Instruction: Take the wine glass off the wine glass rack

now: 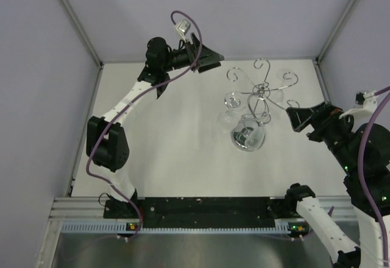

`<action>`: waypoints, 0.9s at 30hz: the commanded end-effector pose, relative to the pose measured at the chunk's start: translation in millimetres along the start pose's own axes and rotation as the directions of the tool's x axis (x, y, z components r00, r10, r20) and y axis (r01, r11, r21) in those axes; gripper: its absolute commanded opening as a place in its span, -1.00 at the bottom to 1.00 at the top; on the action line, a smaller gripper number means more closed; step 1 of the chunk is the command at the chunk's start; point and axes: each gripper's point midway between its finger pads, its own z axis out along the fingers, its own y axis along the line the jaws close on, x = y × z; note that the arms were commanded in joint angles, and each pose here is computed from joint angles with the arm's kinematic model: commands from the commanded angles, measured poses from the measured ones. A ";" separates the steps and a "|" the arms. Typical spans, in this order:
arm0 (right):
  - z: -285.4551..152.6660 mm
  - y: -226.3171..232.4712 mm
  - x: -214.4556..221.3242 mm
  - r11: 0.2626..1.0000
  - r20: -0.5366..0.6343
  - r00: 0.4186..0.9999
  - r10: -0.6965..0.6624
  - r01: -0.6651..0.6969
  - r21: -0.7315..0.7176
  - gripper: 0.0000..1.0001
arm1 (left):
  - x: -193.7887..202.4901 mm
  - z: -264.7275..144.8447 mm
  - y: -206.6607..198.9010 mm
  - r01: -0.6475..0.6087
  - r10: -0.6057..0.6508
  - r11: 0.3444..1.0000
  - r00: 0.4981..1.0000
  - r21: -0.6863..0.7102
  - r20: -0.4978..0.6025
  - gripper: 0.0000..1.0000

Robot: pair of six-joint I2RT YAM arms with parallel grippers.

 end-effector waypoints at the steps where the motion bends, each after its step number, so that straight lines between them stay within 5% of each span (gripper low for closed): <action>1: 4.0 -5.9 -0.6 0.997 0.022 0.998 0.064 -0.065 0.037 0.79 | -0.6 9.6 -27.5 -0.032 0.034 0.994 0.999 0.102 -0.026 0.77; 27: 31.3 -28.5 -7.6 0.937 0.172 0.937 0.305 -0.328 0.124 0.59 | 24.7 36.2 -0.2 0.056 -0.051 0.998 0.990 0.031 -0.130 0.40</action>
